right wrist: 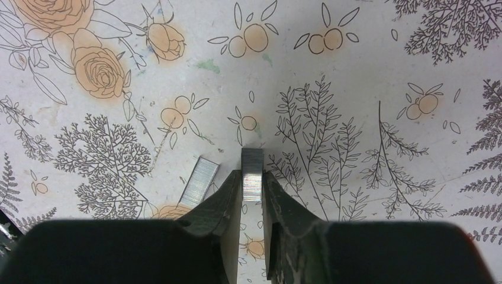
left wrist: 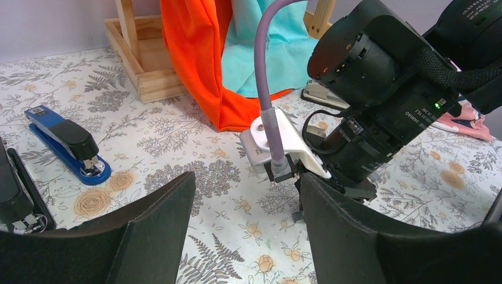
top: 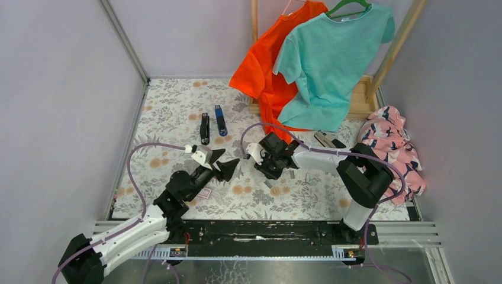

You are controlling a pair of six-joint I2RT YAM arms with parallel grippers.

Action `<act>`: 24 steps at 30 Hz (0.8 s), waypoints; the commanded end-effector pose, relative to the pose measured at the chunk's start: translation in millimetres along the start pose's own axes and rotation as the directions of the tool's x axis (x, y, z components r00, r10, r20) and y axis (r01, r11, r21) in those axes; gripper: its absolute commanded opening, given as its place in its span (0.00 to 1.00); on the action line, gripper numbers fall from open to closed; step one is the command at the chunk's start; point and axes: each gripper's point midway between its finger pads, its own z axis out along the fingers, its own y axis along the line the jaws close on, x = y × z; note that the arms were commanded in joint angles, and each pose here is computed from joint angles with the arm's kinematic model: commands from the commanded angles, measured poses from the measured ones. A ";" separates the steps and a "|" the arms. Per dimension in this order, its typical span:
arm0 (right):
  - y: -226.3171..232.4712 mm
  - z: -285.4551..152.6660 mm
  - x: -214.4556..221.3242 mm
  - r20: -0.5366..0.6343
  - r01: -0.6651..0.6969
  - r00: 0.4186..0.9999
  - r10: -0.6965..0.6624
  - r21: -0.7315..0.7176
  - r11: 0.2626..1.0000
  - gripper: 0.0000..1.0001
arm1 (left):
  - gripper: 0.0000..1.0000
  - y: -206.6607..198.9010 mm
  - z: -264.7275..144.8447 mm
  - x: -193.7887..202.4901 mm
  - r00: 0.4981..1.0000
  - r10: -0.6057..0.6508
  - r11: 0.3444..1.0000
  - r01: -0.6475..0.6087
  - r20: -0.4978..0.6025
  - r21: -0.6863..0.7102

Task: Unload the staples from the stapler
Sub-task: Pick up the staple from the center of the board, then place the staple in the staple box.

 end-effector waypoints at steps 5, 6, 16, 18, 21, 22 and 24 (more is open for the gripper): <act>-10.9 -24.0 -13.6 0.066 -0.020 0.998 0.020 0.000 1.000 0.18 | 0.73 -5.9 3.6 -7.3 0.999 -0.021 0.999 0.020 0.039 0.030; -13.3 -30.9 -16.7 0.086 -0.023 0.996 0.022 0.003 1.000 0.18 | 0.73 -8.1 5.0 -7.8 0.999 -0.028 0.999 0.027 0.043 0.041; -67.0 -67.6 4.1 0.148 -0.185 0.974 0.170 0.089 0.979 0.18 | 0.73 -23.5 21.4 -3.6 0.997 -0.070 0.991 0.065 0.041 0.116; -76.5 -71.4 12.3 0.147 -0.220 0.968 0.204 0.104 0.970 0.18 | 0.73 -24.5 23.5 -3.5 0.997 -0.070 0.991 0.065 0.039 0.120; -83.4 -72.4 21.7 0.135 -0.251 0.962 0.236 0.107 0.962 0.18 | 0.73 -25.3 25.3 -3.6 0.997 -0.067 0.990 0.062 0.038 0.124; -86.4 -71.9 24.7 0.129 -0.260 0.961 0.246 0.113 0.959 0.18 | 0.73 -25.3 25.8 -3.3 0.997 -0.066 0.990 0.061 0.037 0.124; -92.2 -70.1 31.9 0.108 -0.279 0.958 0.266 0.130 0.952 0.18 | 0.73 -25.4 26.0 -2.7 0.997 -0.065 0.990 0.060 0.036 0.125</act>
